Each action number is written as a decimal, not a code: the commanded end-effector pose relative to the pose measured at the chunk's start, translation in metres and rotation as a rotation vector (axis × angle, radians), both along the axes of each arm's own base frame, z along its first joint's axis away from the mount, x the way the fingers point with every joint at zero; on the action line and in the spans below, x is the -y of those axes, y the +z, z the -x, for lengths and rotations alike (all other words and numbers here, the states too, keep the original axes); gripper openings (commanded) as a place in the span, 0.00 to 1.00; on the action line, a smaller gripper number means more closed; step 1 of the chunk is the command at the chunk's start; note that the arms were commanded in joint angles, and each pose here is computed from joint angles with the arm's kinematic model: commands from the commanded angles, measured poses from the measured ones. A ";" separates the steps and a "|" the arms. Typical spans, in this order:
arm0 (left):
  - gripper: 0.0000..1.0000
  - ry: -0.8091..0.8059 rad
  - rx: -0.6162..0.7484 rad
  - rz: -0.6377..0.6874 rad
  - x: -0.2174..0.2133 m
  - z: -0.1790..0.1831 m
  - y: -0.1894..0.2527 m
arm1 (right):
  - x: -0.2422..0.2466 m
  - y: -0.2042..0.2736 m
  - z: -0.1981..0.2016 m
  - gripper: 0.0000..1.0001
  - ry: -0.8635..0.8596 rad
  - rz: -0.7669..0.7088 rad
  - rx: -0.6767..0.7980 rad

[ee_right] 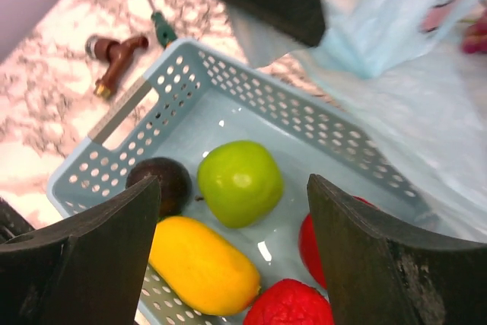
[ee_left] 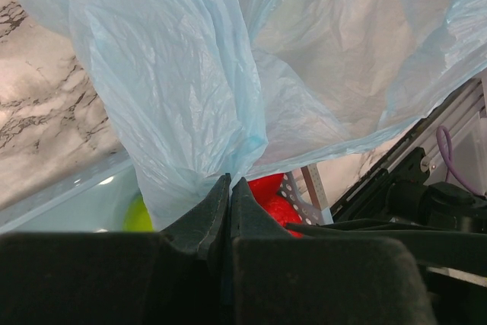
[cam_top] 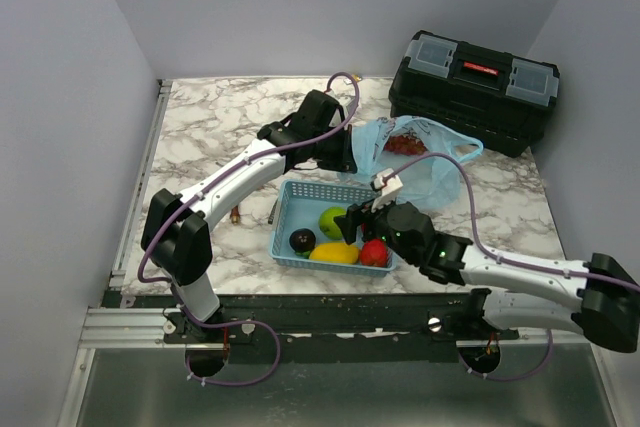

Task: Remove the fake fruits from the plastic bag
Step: Place the fake fruit in the bin, then take out the fake fruit from the plastic bag.

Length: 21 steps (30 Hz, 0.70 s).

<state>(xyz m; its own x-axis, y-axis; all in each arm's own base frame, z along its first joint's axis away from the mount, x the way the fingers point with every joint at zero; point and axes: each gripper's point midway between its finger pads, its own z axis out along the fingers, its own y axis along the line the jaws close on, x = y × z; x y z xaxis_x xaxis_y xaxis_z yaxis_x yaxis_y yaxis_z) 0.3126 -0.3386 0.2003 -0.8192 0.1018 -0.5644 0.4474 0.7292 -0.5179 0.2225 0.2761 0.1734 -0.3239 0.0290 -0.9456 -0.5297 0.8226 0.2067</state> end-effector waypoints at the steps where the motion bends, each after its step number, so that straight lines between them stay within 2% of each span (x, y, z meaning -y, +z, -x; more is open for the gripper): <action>1: 0.00 0.000 -0.006 0.023 0.001 -0.001 0.001 | 0.044 0.006 -0.003 0.79 -0.171 0.000 0.013; 8: 0.00 -0.004 -0.011 0.041 0.004 0.000 0.005 | 0.095 0.025 -0.014 0.74 -0.421 -0.038 0.044; 11: 0.00 -0.006 -0.017 0.047 0.004 0.002 0.005 | 0.107 0.022 -0.026 0.66 -0.496 0.001 0.015; 16: 0.00 -0.006 -0.027 0.061 0.005 0.007 0.005 | 0.108 0.023 -0.051 0.56 -0.522 -0.014 -0.052; 21: 0.00 -0.029 -0.044 0.071 0.013 0.019 0.001 | 0.107 0.031 -0.083 0.51 -0.512 -0.050 -0.105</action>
